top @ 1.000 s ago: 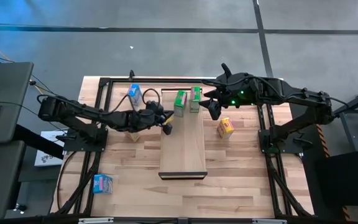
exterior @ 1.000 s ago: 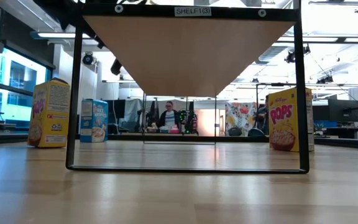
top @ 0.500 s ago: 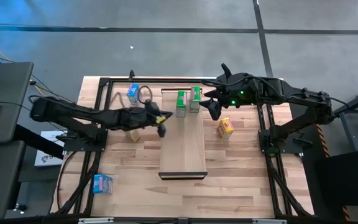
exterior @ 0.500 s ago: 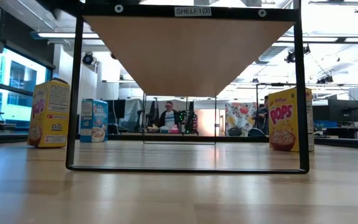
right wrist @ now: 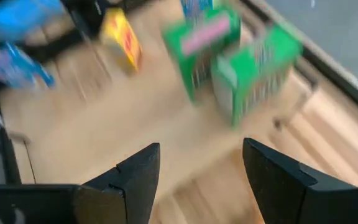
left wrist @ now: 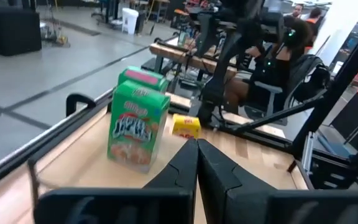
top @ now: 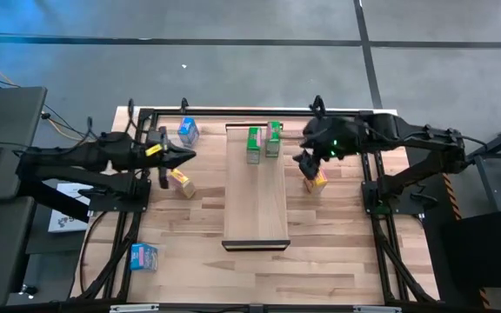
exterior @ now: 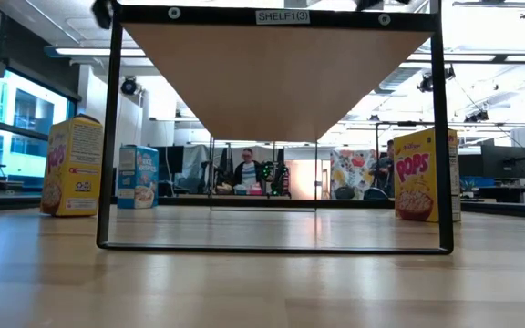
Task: Stack cereal on shelf
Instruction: Put the right yellow cereal box on the shelf
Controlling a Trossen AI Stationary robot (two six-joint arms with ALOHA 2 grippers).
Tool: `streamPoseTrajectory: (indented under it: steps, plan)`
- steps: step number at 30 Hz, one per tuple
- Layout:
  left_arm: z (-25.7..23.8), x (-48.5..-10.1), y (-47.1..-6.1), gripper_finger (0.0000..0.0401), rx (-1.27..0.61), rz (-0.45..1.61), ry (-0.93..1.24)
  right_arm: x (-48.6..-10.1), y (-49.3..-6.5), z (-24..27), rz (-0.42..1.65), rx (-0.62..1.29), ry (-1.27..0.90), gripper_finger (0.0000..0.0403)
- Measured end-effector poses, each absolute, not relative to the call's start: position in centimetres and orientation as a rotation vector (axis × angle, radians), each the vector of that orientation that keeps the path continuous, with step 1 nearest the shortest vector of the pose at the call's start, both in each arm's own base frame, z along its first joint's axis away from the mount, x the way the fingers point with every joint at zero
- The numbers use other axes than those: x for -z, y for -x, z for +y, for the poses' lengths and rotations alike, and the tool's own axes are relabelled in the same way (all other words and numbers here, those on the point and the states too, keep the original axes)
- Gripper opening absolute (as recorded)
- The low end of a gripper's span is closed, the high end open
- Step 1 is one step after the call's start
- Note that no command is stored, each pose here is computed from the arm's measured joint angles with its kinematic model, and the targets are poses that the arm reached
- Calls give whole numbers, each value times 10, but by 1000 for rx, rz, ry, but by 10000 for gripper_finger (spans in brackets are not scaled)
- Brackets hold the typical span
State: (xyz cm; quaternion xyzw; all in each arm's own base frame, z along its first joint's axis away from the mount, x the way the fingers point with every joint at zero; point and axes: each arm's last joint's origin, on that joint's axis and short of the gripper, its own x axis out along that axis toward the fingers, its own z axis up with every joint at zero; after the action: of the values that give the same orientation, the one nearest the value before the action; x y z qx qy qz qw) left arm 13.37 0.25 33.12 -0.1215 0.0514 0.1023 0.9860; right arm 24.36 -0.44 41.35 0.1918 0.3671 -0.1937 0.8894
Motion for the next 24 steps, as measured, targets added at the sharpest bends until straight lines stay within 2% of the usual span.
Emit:
streamPoseTrajectory:
  steps: [4,8,11,16,21,24]
  plan:
    - [4,-329,-120,1,-233,130,262,-389,-228,8,937,506,-425,220]
    - [4,-328,-118,1,-261,136,250,-359,-198,16,1067,633,-552,220]
    - [5,-328,-118,1,-284,138,209,-337,-178,18,1036,669,-707,221]
    - [6,-328,-120,1,-332,130,197,-304,-159,16,844,659,-948,243]
    - [8,-328,-119,1,-400,118,206,-275,-156,12,810,607,-989,283]
    - [9,-328,-118,1,-447,106,235,-267,-157,7,828,642,-961,296]
